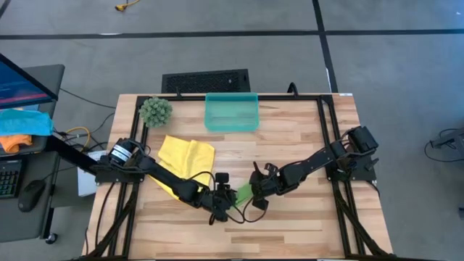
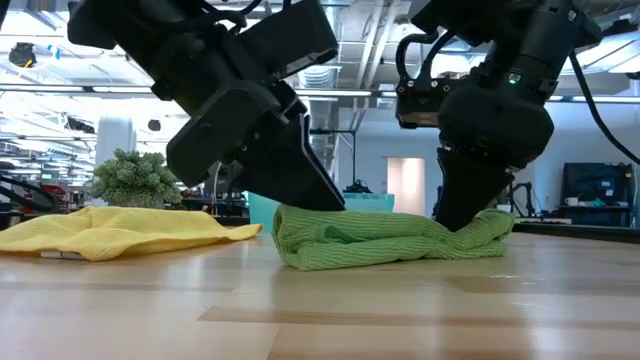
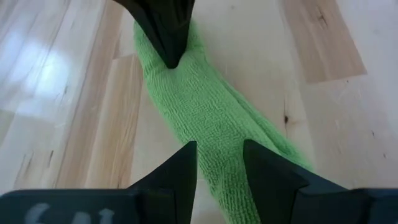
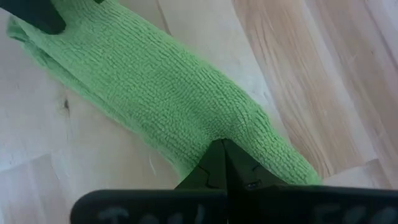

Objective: Roll microfiber towels into tight, uniform cylinder then place into a basket
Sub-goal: Roll the green microfiber cloth

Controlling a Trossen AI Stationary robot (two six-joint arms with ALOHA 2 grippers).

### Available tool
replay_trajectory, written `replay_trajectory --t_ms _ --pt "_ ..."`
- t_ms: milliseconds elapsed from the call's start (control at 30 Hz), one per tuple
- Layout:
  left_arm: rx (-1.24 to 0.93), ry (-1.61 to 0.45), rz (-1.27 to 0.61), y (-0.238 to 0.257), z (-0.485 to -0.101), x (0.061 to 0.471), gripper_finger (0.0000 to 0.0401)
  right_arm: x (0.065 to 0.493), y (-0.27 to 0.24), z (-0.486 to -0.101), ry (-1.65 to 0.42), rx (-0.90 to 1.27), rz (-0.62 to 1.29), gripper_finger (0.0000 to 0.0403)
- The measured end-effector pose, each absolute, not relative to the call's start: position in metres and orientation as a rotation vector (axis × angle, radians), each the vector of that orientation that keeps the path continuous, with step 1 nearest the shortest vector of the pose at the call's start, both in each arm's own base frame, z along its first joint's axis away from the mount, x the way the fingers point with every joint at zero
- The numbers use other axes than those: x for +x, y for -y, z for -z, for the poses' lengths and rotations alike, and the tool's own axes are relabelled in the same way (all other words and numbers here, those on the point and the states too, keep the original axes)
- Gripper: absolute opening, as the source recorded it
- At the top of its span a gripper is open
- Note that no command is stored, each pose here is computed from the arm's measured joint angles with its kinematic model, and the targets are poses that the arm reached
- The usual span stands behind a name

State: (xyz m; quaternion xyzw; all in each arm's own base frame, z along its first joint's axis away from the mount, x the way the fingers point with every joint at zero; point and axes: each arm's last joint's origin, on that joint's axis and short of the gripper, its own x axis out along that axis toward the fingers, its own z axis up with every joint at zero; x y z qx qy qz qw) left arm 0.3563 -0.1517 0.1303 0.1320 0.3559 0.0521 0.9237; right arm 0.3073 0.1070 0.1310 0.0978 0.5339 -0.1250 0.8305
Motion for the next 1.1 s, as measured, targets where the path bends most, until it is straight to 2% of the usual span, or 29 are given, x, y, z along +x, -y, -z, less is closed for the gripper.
replay_trajectory --t_ms 300,767,1100 --pt "0.177 -0.69 -0.049 0.156 -0.132 0.36 0.0125 0.309 -0.103 -0.131 -1.128 0.236 0.29 0.0004" --pt "0.162 -0.781 -0.09 0.143 -0.126 0.359 0.0125 0.312 -0.092 -0.131 -1.11 0.288 0.354 0.0004" --pt "0.211 -0.878 -0.147 0.131 -0.091 0.364 0.0125 0.314 -0.089 -0.131 -1.087 0.32 0.397 0.0013"
